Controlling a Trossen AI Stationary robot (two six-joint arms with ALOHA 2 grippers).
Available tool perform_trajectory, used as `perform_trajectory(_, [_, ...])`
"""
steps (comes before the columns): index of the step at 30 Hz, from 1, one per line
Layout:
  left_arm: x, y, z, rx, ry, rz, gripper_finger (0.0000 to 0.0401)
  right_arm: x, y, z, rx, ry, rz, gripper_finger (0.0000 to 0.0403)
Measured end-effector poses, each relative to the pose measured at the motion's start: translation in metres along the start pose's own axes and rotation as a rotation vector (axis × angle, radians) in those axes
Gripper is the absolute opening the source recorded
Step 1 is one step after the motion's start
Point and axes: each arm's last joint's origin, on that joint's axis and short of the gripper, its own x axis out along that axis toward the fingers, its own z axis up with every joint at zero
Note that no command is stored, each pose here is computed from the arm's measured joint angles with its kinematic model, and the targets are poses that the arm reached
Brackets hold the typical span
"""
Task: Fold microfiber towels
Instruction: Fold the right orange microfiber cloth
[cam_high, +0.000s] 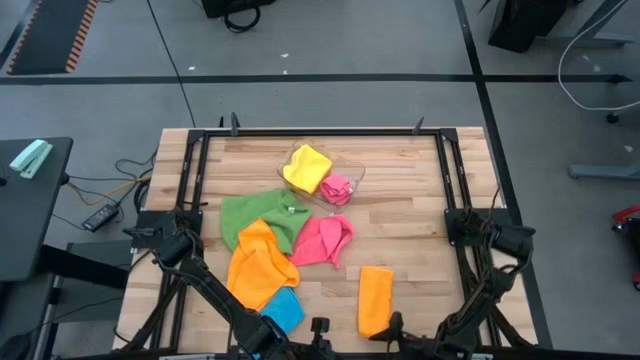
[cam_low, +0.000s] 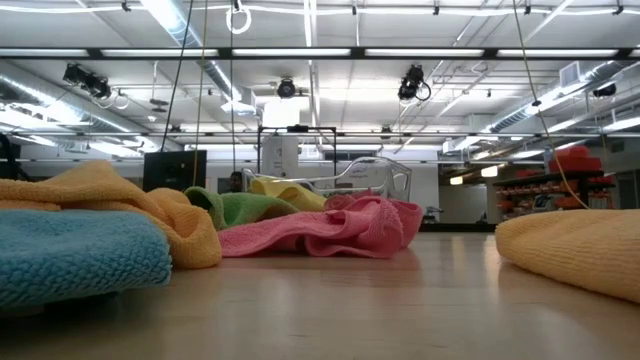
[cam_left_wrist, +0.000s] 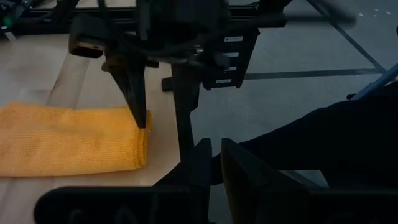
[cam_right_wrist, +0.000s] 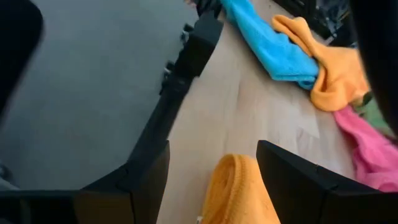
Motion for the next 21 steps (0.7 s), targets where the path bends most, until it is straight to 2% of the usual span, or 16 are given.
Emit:
perform_trajectory(3, [0.0, 0.0, 0.0, 0.0, 0.0, 0.0, 0.0044, 0.008, 0.002, -0.003, -0.073, 0.042, -0.076, 0.0252])
perform_trajectory(6, [0.0, 0.0, 0.0, 0.0, 0.0, 0.0, 0.0041, 0.012, -0.002, -0.006, -0.086, 0.073, -0.114, 0.0252])
perform_trajectory(17, [0.0, 0.0, 0.0, 0.001, 0.002, 0.001, 0.0045, 0.014, -0.003, -0.013, -0.059, 0.117, -0.057, 0.0252])
perform_trajectory(21, [0.0, 0.0, 0.0, 0.0, 0.001, 0.0, 0.0042, 0.017, -0.008, -0.019, -0.048, 0.18, -0.049, 0.0252])
